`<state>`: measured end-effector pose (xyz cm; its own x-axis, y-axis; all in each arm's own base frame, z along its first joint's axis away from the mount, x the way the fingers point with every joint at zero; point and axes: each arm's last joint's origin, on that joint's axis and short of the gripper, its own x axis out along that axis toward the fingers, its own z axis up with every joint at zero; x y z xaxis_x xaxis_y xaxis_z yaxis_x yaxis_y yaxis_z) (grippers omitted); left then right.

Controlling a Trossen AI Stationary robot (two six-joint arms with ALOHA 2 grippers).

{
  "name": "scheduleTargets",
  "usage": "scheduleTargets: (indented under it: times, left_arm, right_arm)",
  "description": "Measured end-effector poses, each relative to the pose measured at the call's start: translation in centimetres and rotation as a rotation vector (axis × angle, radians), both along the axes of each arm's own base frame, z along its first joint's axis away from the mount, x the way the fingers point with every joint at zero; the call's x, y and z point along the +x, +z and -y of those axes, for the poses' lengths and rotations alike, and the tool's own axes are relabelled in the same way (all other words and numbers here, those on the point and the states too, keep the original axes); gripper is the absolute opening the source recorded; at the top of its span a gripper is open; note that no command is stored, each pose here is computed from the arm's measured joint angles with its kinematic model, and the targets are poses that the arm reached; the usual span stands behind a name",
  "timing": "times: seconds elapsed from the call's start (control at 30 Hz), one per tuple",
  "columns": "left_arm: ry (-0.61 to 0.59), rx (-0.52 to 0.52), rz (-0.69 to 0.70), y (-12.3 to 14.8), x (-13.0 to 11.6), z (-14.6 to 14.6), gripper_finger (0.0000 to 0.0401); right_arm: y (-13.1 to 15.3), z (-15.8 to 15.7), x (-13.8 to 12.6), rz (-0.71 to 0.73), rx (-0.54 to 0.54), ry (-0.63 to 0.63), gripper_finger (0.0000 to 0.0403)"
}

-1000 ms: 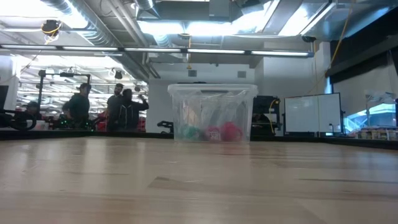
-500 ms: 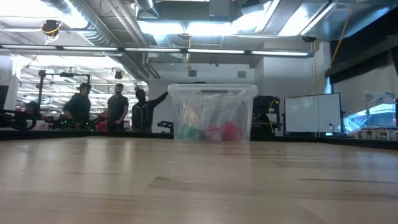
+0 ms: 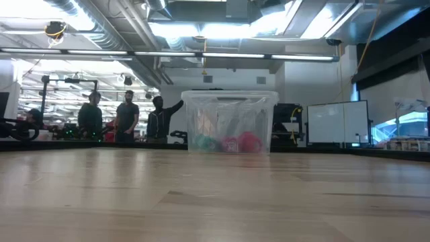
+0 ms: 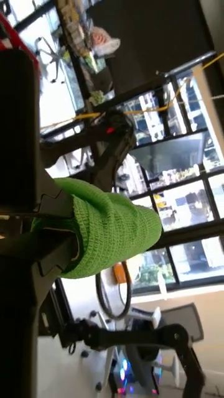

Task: Roll bandage
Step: Roll the green bandage

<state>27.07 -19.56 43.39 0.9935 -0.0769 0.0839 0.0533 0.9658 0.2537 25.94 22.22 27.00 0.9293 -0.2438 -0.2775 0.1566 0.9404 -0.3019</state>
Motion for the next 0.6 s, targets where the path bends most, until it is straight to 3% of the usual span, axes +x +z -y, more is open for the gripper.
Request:
scheduleTargets:
  times: [0.33, 0.6]
  left_arm:
    - [0.156, 0.081, -0.017, -0.1, 0.6, -1.3, 0.0017]
    - [0.357, 0.18, -0.098, -0.8, 0.6, -2.0, 0.0017]
  right_arm:
    - [0.0, -0.7, -0.5, -0.011, 0.054, 0.064, 0.0004]
    - [0.3, -1.9, -1.2, 0.017, 0.093, 0.119, 0.0003]
